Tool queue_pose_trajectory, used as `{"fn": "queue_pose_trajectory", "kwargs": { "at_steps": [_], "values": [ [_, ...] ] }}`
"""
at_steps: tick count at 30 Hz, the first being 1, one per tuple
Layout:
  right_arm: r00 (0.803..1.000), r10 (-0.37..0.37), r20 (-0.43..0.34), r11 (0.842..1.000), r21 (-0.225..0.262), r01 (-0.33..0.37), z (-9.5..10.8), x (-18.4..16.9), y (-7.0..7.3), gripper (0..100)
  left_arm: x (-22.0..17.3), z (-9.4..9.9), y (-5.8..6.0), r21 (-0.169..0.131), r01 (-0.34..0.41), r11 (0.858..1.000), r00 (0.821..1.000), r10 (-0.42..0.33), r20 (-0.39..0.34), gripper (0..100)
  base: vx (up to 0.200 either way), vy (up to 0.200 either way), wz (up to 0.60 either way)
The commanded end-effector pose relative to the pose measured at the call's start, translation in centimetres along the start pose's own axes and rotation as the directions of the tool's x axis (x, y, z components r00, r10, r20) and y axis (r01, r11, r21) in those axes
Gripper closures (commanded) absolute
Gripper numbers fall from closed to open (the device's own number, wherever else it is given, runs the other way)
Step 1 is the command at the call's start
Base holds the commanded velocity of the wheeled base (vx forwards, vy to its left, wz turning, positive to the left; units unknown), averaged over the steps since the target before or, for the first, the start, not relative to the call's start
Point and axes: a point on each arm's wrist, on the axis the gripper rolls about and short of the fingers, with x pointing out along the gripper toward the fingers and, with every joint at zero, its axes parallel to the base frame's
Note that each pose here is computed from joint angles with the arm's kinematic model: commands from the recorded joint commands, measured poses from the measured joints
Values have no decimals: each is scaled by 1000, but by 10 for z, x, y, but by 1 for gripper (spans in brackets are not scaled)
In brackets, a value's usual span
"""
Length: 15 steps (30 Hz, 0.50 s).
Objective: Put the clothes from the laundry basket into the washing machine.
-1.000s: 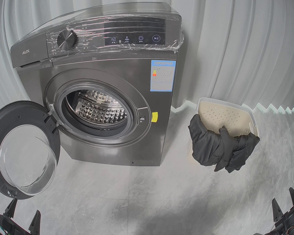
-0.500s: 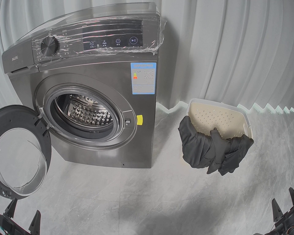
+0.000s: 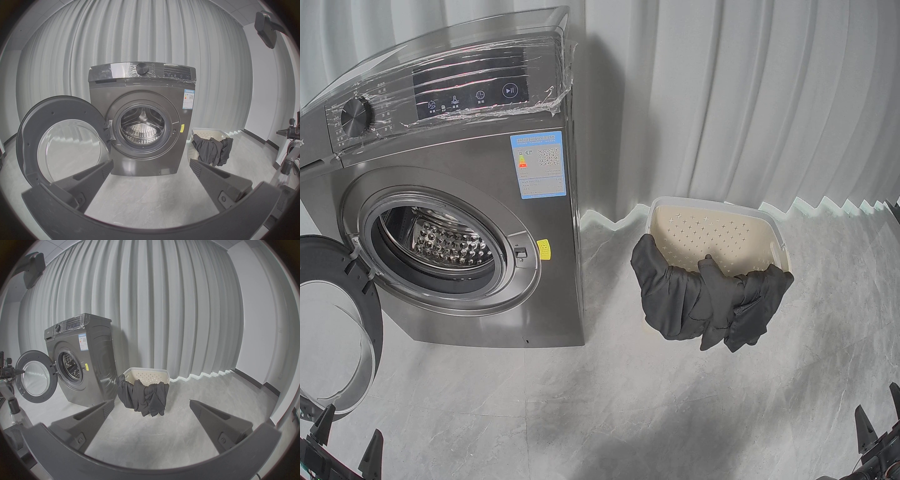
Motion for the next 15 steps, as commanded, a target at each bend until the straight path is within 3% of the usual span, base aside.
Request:
{"fn": "queue_pose_trajectory", "kwargs": {
  "at_steps": [1,15],
  "values": [
    [1000,-2,-2,1000,0,2,-5,0,0,0,0,-5,0,-1,1,1000,1000,-1,0,0,0,-200,0],
    [1000,0,-2,1000,0,0,-5,0,0,0,0,-5,0,-2,1,1000,1000,-1,0,0,0,-200,0]
  ]
}}
